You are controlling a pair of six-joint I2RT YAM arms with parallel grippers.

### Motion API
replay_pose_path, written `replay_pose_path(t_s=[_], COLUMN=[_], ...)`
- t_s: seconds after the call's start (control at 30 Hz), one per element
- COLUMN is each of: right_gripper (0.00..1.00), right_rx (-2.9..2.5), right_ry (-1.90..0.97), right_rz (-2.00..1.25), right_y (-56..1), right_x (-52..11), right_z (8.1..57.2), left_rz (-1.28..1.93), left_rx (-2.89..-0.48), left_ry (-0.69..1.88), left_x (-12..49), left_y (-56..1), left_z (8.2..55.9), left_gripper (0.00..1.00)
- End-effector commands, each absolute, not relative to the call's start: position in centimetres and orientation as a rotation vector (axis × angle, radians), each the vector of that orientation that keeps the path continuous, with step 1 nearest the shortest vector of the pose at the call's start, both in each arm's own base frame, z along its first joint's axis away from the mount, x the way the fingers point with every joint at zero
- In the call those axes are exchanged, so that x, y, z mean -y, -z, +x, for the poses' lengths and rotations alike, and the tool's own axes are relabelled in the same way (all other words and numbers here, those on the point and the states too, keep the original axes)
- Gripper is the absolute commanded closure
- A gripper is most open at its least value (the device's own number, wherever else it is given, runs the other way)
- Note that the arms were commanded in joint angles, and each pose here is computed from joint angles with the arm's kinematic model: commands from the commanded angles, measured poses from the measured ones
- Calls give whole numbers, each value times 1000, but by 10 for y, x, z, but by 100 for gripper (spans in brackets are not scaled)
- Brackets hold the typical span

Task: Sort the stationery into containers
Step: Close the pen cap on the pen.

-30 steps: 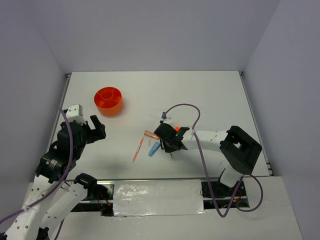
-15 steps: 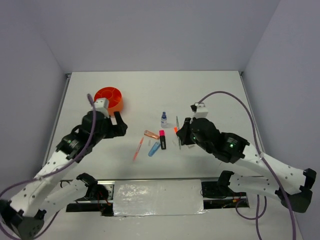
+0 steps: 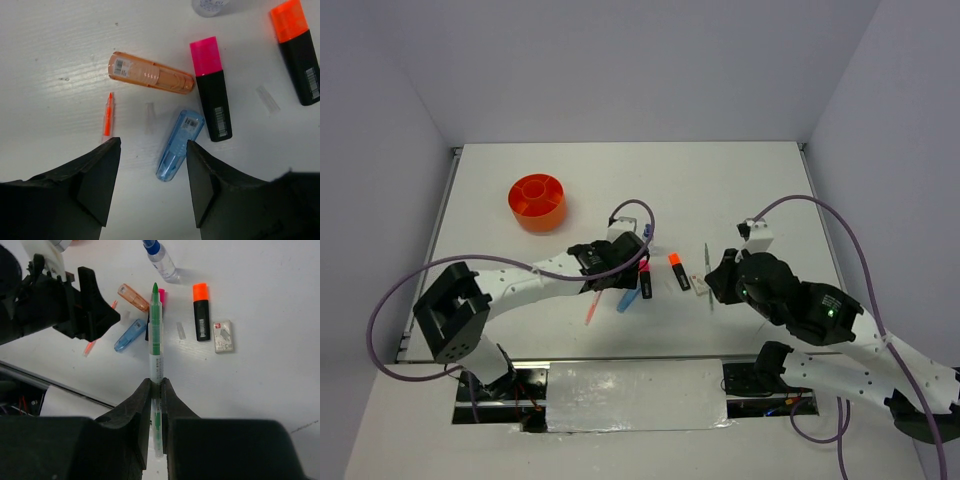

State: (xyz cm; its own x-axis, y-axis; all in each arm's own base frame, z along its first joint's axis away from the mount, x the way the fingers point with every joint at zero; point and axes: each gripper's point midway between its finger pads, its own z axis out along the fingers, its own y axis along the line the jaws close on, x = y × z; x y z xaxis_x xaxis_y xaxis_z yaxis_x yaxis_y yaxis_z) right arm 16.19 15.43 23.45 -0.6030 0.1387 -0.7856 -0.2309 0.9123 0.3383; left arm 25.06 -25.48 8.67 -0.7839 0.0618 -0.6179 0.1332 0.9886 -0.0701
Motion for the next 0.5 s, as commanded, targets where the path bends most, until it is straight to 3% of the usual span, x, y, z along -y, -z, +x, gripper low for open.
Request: replay_pose_path(t_s=[0.0, 0.47], right_gripper=[100, 100], right_rx=[-2185, -2186], right_ry=[-447, -436], right_rz=[-96, -167], right_y=[-221, -213], right_x=[-149, -156], right_z=[162, 164], left_rz=[94, 71], left_rx=[-2434, -2520], left_ry=[165, 22], left_x=[273, 268], left_y=[-88, -40], left_z=[267, 271], left_gripper=[33, 38])
